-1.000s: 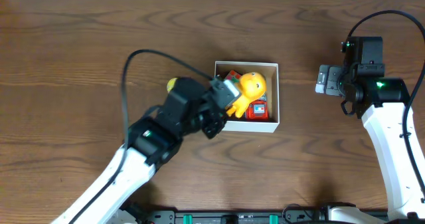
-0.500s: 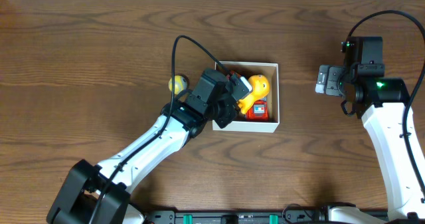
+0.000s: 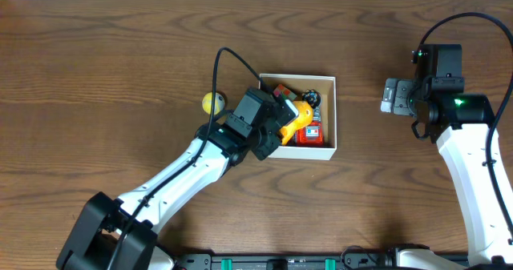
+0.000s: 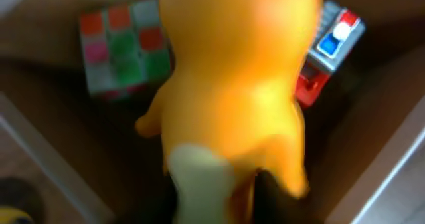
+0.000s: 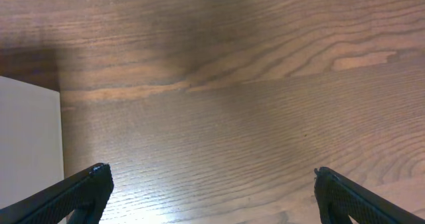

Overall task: Pack container
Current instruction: 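Lower the dinosaur into the box beside the toy robot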

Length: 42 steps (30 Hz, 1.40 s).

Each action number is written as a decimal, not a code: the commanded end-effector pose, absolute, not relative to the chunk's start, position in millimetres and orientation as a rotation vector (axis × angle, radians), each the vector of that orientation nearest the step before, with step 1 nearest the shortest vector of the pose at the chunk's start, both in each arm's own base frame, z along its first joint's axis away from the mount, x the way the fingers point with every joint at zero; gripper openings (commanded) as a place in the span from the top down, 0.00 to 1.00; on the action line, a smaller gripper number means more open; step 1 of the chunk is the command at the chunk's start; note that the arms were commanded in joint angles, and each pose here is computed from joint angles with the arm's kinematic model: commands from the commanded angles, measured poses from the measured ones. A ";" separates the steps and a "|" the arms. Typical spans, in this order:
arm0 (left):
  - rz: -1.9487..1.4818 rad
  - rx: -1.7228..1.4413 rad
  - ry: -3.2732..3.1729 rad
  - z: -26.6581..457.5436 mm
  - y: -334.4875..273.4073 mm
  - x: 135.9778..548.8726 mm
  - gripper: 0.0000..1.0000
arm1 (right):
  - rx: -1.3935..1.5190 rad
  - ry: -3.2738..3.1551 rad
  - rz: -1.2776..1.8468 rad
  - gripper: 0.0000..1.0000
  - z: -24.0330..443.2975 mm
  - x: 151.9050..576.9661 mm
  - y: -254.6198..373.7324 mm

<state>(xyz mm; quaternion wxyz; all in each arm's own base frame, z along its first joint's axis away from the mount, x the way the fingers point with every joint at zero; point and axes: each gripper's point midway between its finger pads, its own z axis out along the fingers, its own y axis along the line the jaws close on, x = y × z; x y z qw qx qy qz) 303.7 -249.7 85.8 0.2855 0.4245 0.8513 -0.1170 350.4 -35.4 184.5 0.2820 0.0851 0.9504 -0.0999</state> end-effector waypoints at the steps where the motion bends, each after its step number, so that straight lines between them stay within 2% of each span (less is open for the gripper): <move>1: -0.287 1.124 2.275 89.6 -246.7 307.1 0.45 | 0.265 2.528 -0.269 0.01 189.5 351.8 -39.4; 2: -0.287 1.125 2.276 89.6 -246.6 307.1 0.31 | 0.265 2.528 -0.269 0.01 189.5 351.8 -39.4; 4: -0.288 1.123 2.274 90.4 -246.7 307.1 0.26 | 0.265 2.528 -0.269 0.01 189.5 351.8 -39.4; 8: -0.294 1.107 2.245 102.3 -247.4 308.0 0.25 | 0.265 2.528 -0.269 0.01 189.5 351.8 -39.4; 17: -0.418 0.959 2.092 164.1 -261.1 313.9 0.28 | 0.265 2.528 -0.269 0.01 189.5 351.8 -39.4; 24: -0.513 1.007 2.053 163.5 -281.7 307.2 0.32 | 0.265 2.528 -0.269 0.01 189.5 351.8 -39.4; 25: -0.516 1.012 2.046 162.9 -284.5 307.3 0.36 | 0.265 2.528 -0.269 0.01 189.5 351.8 -39.4; 26: -0.521 1.017 2.033 162.9 -289.1 307.7 0.45 | 0.265 2.528 -0.269 0.01 189.5 351.8 -39.4; 28: -0.529 1.023 2.011 162.9 -296.0 309.2 0.71 | 0.265 2.528 -0.269 0.01 189.5 351.8 -39.4; 29: -0.533 1.025 2.001 163.0 -299.2 309.8 0.75 | 0.265 2.528 -0.269 0.01 189.5 351.8 -39.4; 35: -0.546 1.045 1.979 154.6 -313.3 311.4 0.77 | 0.265 2.528 -0.269 0.01 189.5 351.8 -39.4; 40: -0.544 1.054 1.991 146.7 -315.5 311.9 0.76 | 0.265 2.528 -0.269 0.01 189.5 351.8 -39.4; 41: -0.539 1.052 1.995 145.4 -315.2 312.7 0.62 | 0.265 2.528 -0.269 0.01 189.5 351.8 -39.4; 42: -0.525 1.045 1.997 144.6 -314.0 314.6 0.53 | 0.265 2.528 -0.269 0.01 189.5 351.8 -39.4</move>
